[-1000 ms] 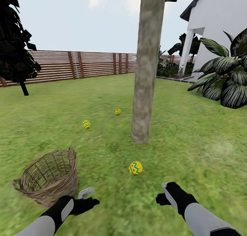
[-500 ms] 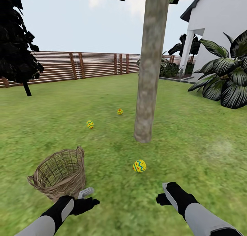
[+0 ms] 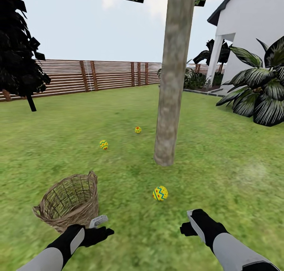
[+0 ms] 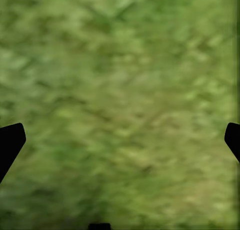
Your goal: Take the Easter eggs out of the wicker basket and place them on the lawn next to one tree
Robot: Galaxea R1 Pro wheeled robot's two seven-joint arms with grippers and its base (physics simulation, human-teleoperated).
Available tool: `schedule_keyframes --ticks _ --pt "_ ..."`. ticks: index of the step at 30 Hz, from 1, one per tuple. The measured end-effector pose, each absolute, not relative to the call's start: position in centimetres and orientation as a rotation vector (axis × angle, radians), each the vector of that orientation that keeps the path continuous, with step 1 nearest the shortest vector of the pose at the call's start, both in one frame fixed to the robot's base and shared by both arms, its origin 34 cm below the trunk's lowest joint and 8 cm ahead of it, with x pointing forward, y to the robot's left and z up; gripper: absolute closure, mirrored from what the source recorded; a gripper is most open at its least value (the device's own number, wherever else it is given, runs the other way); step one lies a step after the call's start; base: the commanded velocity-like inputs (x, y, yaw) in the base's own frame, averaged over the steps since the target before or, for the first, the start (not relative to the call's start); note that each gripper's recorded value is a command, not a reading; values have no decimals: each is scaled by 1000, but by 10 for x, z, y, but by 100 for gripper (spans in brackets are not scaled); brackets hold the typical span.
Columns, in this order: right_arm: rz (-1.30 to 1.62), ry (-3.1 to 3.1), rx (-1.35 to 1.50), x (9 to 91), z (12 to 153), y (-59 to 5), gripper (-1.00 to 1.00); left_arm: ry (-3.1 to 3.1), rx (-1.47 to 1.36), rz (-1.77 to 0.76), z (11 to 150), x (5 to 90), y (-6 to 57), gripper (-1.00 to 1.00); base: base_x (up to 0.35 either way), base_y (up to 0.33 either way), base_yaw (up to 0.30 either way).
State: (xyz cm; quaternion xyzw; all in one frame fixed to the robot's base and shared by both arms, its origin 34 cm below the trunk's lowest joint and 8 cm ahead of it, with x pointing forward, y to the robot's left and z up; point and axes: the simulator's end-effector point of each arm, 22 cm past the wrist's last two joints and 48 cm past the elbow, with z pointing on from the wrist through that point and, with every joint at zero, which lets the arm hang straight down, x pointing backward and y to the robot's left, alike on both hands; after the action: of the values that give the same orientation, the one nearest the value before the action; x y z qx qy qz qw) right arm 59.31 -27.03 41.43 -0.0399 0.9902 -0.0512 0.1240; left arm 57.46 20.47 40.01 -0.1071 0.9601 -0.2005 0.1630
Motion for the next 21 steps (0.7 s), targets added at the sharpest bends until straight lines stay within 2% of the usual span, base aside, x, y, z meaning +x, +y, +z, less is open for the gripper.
schedule_keyframes --ticks 15,21 --pt "-200 3004 -73 550 416 -306 -100 2754 -298 -619 430 574 172 -100 0 0 0" --pt "-213 3027 -65 533 416 -312 -100 2816 -333 -459 425 562 183 -100 0 0 0"
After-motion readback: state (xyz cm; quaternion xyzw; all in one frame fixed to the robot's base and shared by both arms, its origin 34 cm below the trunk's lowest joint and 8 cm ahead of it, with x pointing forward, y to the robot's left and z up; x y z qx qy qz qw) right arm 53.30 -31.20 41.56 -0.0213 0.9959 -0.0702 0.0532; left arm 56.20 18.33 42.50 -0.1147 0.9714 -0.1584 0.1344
